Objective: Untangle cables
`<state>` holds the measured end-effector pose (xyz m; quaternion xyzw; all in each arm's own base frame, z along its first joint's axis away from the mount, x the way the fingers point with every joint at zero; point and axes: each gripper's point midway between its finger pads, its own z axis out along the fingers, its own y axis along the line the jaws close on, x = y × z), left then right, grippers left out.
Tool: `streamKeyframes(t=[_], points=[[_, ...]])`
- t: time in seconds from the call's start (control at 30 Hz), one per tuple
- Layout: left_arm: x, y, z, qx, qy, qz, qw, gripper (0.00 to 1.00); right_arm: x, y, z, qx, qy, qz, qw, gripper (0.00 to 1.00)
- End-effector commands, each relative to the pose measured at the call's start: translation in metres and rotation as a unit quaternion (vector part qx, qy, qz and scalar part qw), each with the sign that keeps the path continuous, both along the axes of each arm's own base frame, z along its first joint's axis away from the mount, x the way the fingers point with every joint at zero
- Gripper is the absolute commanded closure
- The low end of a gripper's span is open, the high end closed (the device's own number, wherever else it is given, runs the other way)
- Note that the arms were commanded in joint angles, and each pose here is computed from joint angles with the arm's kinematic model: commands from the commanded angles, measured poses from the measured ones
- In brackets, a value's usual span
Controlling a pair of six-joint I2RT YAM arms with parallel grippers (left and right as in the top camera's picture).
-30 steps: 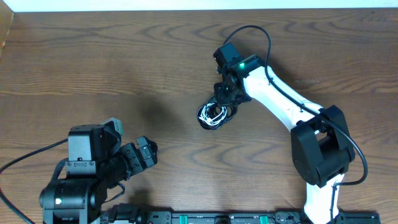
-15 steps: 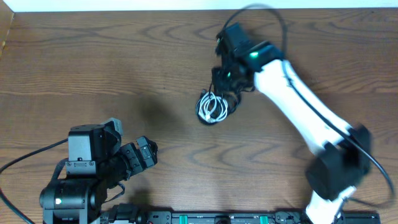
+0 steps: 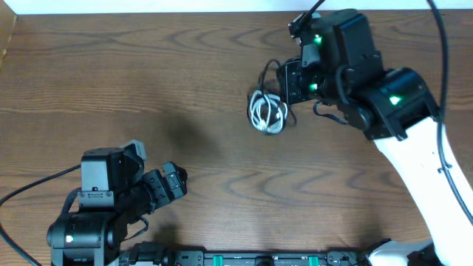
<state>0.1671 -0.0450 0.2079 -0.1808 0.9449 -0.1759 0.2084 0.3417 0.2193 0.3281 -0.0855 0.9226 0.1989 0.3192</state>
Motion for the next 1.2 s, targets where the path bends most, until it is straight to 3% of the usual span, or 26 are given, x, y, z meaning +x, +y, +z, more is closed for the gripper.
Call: streamKeyframes(t=[0.0, 0.07, 0.17, 0.3, 0.4, 0.5, 0.6, 0.7, 0.77, 0.83, 0.93, 1.0, 1.1, 1.17], points=[[0.001, 0.002, 0.0, 0.008, -0.003, -0.003, 1.0, 0.02, 0.019, -0.042, -0.038, -0.073, 0.031, -0.145, 0.986, 0.99], [0.001, 0.002, 0.0, 0.008, -0.003, -0.003, 1.0, 0.02, 0.019, -0.055, -0.056, -0.083, 0.061, -0.209, 0.972, 0.98], [0.001, 0.002, 0.0, 0.008, -0.003, -0.003, 1.0, 0.02, 0.015, -0.036, -0.072, -0.05, 0.109, -0.192, 0.974, 0.99], [0.001, 0.002, 0.0, 0.008, -0.003, -0.003, 1.0, 0.02, 0.001, 0.036, -0.051, 0.105, 0.165, -0.057, 0.979, 0.99], [0.001, 0.002, 0.0, 0.008, -0.003, -0.003, 1.0, 0.02, -0.013, 0.084, -0.003, 0.217, 0.141, 0.094, 0.961, 0.99], [0.001, 0.002, 0.0, 0.008, -0.003, -0.003, 1.0, 0.02, -0.021, 0.097, 0.028, 0.265, 0.112, 0.154, 0.945, 0.98], [0.001, 0.002, 0.0, 0.008, -0.003, -0.003, 1.0, 0.02, -0.007, 0.079, 0.019, 0.222, 0.087, 0.09, 0.967, 0.98], [0.001, 0.002, 0.0, 0.008, -0.003, -0.003, 1.0, 0.02, 0.022, 0.015, -0.029, 0.053, 0.053, -0.092, 0.993, 0.98], [0.001, 0.002, 0.0, 0.008, -0.003, -0.003, 1.0, 0.02, 0.024, -0.039, -0.053, -0.062, 0.041, -0.22, 0.973, 0.99], [0.001, 0.002, 0.0, 0.008, -0.003, -0.003, 1.0, 0.02, 0.013, -0.073, -0.066, -0.127, 0.047, -0.305, 0.943, 0.98], [0.001, 0.002, 0.0, 0.008, -0.003, -0.003, 1.0, 0.02, 0.001, -0.054, -0.076, -0.088, 0.098, -0.282, 0.95, 0.99], [0.001, 0.002, 0.0, 0.008, -0.003, -0.003, 1.0, 0.02, -0.007, -0.019, -0.073, -0.029, 0.135, -0.201, 0.97, 0.99], [0.001, 0.002, 0.0, 0.008, -0.003, -0.003, 1.0, 0.02, -0.012, 0.022, -0.058, 0.025, 0.129, -0.067, 0.989, 0.99], [0.001, 0.002, 0.0, 0.008, -0.003, -0.003, 1.0, 0.02, -0.006, 0.024, -0.054, 0.018, 0.107, -0.05, 0.993, 0.99]])
